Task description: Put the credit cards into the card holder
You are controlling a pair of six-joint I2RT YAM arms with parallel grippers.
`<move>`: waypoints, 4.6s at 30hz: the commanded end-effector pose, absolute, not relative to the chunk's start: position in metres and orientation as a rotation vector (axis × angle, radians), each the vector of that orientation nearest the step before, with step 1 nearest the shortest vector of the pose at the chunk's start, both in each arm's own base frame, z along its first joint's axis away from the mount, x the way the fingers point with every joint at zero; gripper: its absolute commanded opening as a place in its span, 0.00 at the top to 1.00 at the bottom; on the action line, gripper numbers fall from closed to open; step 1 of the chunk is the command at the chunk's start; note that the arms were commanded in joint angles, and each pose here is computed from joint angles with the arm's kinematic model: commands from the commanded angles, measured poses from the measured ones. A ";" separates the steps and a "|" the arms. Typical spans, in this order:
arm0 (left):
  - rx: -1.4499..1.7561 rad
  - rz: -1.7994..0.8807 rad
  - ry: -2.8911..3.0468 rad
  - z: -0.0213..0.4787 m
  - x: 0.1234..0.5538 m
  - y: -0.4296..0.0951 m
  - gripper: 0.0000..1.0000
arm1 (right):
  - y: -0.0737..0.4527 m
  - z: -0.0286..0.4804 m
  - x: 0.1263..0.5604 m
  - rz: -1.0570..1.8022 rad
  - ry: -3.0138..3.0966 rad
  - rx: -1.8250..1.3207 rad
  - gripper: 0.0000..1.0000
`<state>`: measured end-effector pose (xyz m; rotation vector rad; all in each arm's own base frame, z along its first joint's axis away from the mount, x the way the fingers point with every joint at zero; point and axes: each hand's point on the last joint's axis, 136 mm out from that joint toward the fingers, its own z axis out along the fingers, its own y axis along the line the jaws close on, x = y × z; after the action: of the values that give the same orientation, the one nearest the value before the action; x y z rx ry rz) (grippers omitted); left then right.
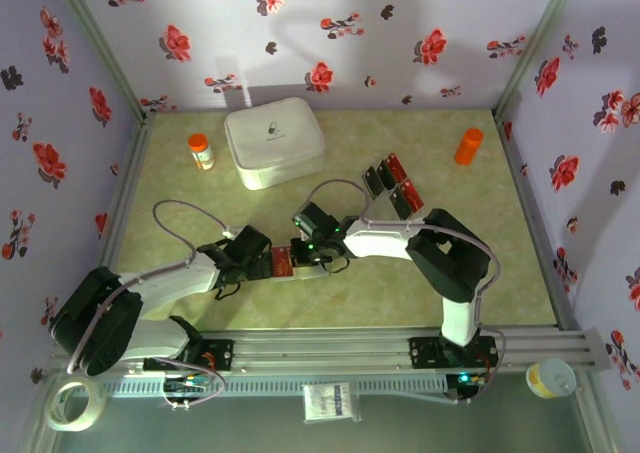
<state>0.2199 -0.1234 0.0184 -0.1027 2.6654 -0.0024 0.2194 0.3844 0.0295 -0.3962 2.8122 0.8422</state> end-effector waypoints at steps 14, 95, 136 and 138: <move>-0.084 -0.034 2.568 0.078 0.230 -0.114 0.00 | 0.356 0.077 0.228 0.712 2.718 -0.446 0.97; 0.047 -0.424 2.518 0.047 0.223 -0.224 0.00 | 0.346 0.020 0.242 0.841 2.859 -0.345 1.00; 0.119 -0.345 2.547 0.022 0.210 -0.221 0.11 | 0.333 0.052 0.253 0.863 2.766 -0.225 0.66; 0.118 -0.344 2.547 0.022 0.209 -0.221 0.11 | 0.332 0.050 0.252 0.863 2.769 -0.214 0.64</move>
<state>0.2146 -0.2253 0.0309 0.1111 2.5246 -0.3824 0.2503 0.3391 0.0511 -0.2657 2.7736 0.8819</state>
